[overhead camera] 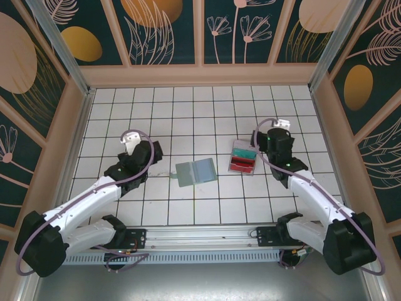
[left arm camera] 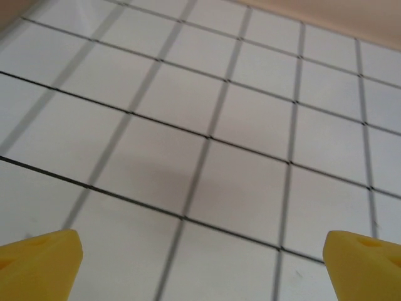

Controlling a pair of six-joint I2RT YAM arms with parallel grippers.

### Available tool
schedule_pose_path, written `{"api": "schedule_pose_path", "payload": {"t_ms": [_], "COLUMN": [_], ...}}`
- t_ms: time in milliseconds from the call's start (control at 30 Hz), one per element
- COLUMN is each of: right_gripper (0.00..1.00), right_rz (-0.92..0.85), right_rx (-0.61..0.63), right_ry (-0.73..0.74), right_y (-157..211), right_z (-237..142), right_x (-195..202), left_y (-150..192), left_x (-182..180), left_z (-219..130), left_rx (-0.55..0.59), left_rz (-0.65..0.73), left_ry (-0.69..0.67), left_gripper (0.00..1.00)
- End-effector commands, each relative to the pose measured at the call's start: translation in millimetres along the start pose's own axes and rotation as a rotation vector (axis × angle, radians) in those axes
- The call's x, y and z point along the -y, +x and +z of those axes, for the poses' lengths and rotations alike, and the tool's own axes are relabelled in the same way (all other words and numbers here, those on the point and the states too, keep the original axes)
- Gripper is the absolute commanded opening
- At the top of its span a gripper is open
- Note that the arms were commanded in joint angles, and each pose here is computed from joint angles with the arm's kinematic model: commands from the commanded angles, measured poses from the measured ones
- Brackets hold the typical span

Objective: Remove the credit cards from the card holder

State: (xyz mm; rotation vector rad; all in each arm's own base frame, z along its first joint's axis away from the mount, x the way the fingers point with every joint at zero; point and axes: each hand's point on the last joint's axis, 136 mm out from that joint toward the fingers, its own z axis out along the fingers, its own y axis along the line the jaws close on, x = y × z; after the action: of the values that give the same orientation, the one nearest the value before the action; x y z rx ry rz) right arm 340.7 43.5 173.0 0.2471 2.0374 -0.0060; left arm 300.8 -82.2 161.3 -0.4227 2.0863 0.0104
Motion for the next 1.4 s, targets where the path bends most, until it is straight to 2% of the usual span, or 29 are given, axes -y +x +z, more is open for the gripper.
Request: {"api": "schedule_pose_path", "payload": {"t_ms": [0, 167, 300, 500, 633, 767, 867, 1000, 1100, 1167, 1367], "right_gripper": [0.99, 0.99, 0.99, 0.99, 0.99, 0.99, 0.99, 0.99, 0.99, 0.99, 0.99], "right_rz": [0.14, 0.144, 0.158, 0.14, 0.12, 0.075, 0.039, 0.017, -0.017, -0.009, -0.01], "right_rx": [0.116, 0.191, 0.197, 0.192, 0.231, 0.268, 0.298, 0.344, 0.365, 0.35, 0.348], "right_ry": [0.157, 0.247, 0.249, 0.228, 0.193, 0.127, 0.061, -0.006, -0.071, -0.059, -0.059], "right_y": [-16, -13, -4, 5, 1, 7, 6, 10, 17, 19, 18], "right_z": [4, 16, 34, 63, 75, 79, 72, 59, 56, 59, 59], "right_x": [41, 79, 101, 105, 98, 88, 77, 68, 59, 62, 62], "left_y": [-44, -57, -58, -52, -50, -64, -61, -55, -49, -46, -47], "left_x": [-29, -58, -93, -126, -126, -113, -105, -92, -93, -92, -92], "left_z": [-1, 36, 64, 92, 102, 104, 113, 91, 85, 90, 88], "left_rx": [0.169, 0.163, 0.203, 0.235, 0.314, 0.404, 0.387, 0.472, 0.523, 0.477, 0.492], "left_rz": [0.043, 0.031, 0.015, 0.006, 0.015, 0.045, 0.079, 0.102, 0.099, 0.104, 0.103], "left_ry": [-0.156, -0.222, -0.317, -0.385, -0.338, -0.247, -0.189, -0.037, 0.009, 0.02, 0.019], "left_gripper": [0.99, 0.98, 0.99, 0.99, 0.99, 0.99, 0.99, 0.99, 0.99, 0.99, 0.99]}}
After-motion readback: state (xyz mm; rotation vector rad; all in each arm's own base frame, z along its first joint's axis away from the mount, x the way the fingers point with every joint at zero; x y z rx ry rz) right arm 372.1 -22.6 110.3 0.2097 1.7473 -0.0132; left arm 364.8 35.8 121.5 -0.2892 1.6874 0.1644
